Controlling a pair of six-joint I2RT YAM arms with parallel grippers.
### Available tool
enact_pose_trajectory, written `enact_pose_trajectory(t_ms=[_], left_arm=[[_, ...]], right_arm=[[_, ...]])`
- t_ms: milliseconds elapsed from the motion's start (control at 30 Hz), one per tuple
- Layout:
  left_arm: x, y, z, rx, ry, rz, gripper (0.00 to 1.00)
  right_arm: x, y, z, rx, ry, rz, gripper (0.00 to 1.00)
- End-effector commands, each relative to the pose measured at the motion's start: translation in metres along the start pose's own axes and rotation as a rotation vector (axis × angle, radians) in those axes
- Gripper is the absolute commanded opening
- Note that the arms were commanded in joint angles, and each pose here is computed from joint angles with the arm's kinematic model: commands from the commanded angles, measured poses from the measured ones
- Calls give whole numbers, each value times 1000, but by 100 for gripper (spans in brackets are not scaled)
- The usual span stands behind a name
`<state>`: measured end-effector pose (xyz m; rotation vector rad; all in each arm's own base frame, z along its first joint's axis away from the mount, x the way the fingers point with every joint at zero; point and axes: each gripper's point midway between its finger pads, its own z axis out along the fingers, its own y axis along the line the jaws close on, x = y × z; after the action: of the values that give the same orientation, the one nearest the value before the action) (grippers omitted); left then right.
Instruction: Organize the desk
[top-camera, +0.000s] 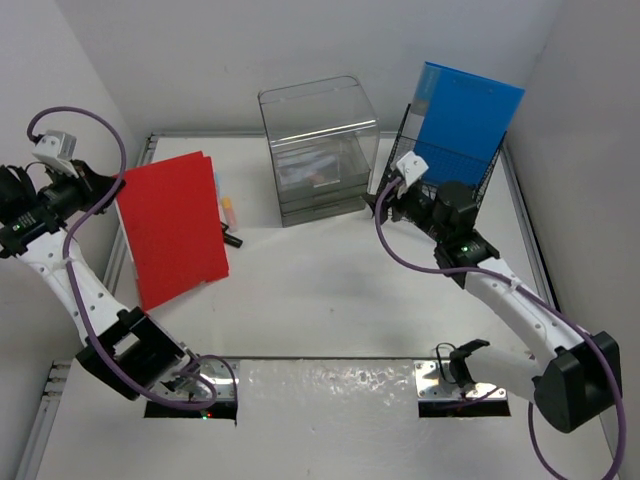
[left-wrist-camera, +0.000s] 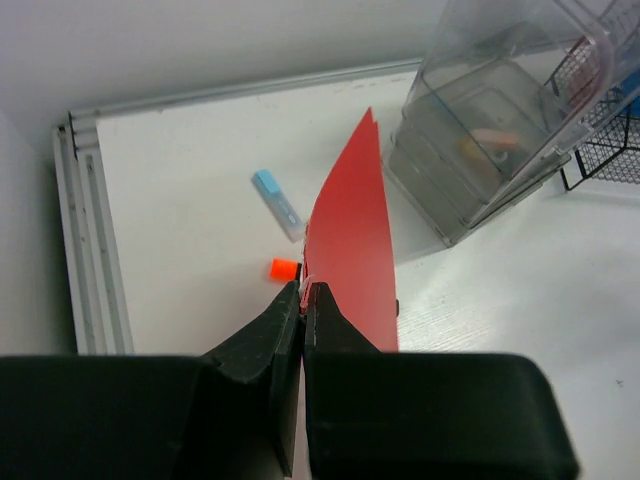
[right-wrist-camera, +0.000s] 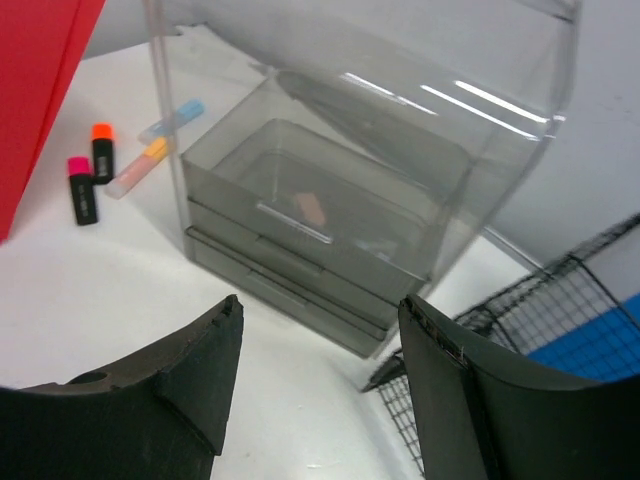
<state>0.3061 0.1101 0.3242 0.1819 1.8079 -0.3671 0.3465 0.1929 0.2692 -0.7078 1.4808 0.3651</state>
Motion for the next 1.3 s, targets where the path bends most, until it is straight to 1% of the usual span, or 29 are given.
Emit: enact_pose_trajectory(t_ms=[0, 67, 100, 133, 200, 267, 300, 367, 400, 433, 467, 500, 533, 567, 600, 633, 667, 700, 733, 767, 833, 967, 1033, 1067, 1100, 1133, 1167, 1233, 1267], left_arm=[[-30, -38, -12, 94, -48, 142, 0], [-32, -48, -13, 120, -45, 179, 0], [-32, -55, -13, 136, -41, 173, 0], [-33, -60, -14, 147, -45, 176, 0], [-39, -74, -17, 193, -60, 173, 0], [-46, -86, -20, 229, -73, 180, 0], [-49, -90, -20, 239, -76, 188, 0], [-53, -95, -22, 247, -82, 204, 0], [-54, -97, -23, 251, -83, 209, 0], [-55, -98, -23, 252, -84, 210, 0], [-55, -99, -23, 258, -85, 209, 0], [-55, -100, -23, 259, -86, 210, 0], [-56, -101, -24, 262, -88, 221, 0], [-55, -103, -24, 271, -89, 217, 0], [-56, -104, -24, 273, -89, 219, 0], [-57, -106, -26, 277, -92, 225, 0], [-58, -108, -26, 281, -95, 226, 0], [-60, -109, -27, 283, -96, 228, 0], [-65, -112, -29, 284, -102, 239, 0], [-67, -115, -30, 289, -105, 240, 0], [-75, -122, -35, 291, -114, 257, 0], [-86, -137, -43, 294, -123, 286, 0], [-91, -148, -47, 322, -138, 293, 0], [-92, -152, -48, 332, -141, 292, 0], [-94, -155, -49, 337, -145, 294, 0], [-94, -156, -50, 341, -147, 293, 0], [-94, -158, -51, 347, -149, 290, 0], [-93, -160, -51, 357, -149, 273, 0], [-93, -162, -51, 363, -149, 272, 0]], right_arm=[[-25, 16, 12, -57, -57, -21, 62], [-23, 36, 20, -112, -48, -40, 62], [-28, 48, 23, -144, -58, -50, 62], [-24, 55, 28, -166, -49, -51, 62], [-31, 74, 33, -246, -76, -51, 63], [-39, 96, 38, -357, -114, -11, 65], [-56, 99, 41, -389, -174, -5, 67], [-62, 116, 47, -491, -199, 32, 70], [-82, 116, 51, -510, -237, 48, 72], [-87, 118, 55, -526, -244, 54, 75], [-83, 122, 63, -559, -235, 61, 80], [-100, 120, 68, -566, -276, 53, 84], [-105, 121, 72, -578, -288, 63, 85], [-100, 124, 82, -599, -283, 81, 87], [-120, 128, 83, -640, -329, 104, 89], [-123, 130, 87, -661, -332, 123, 90], [-116, 136, 98, -687, -322, 147, 91], [-126, 140, 101, -711, -341, 157, 92], [-125, 142, 104, -720, -333, 199, 93], [-127, 143, 105, -718, -358, 206, 92], [-113, 148, 111, -715, -336, 265, 92], [-102, 167, 114, -744, -333, 306, 91], [-94, 185, 115, -788, -324, 333, 92], [-98, 189, 115, -807, -354, 326, 92], [-90, 195, 119, -832, -339, 356, 93], [-88, 198, 118, -857, -342, 364, 93], [-92, 199, 117, -882, -372, 350, 93], [-84, 203, 123, -899, -358, 369, 93], [-89, 203, 125, -908, -368, 369, 93]])
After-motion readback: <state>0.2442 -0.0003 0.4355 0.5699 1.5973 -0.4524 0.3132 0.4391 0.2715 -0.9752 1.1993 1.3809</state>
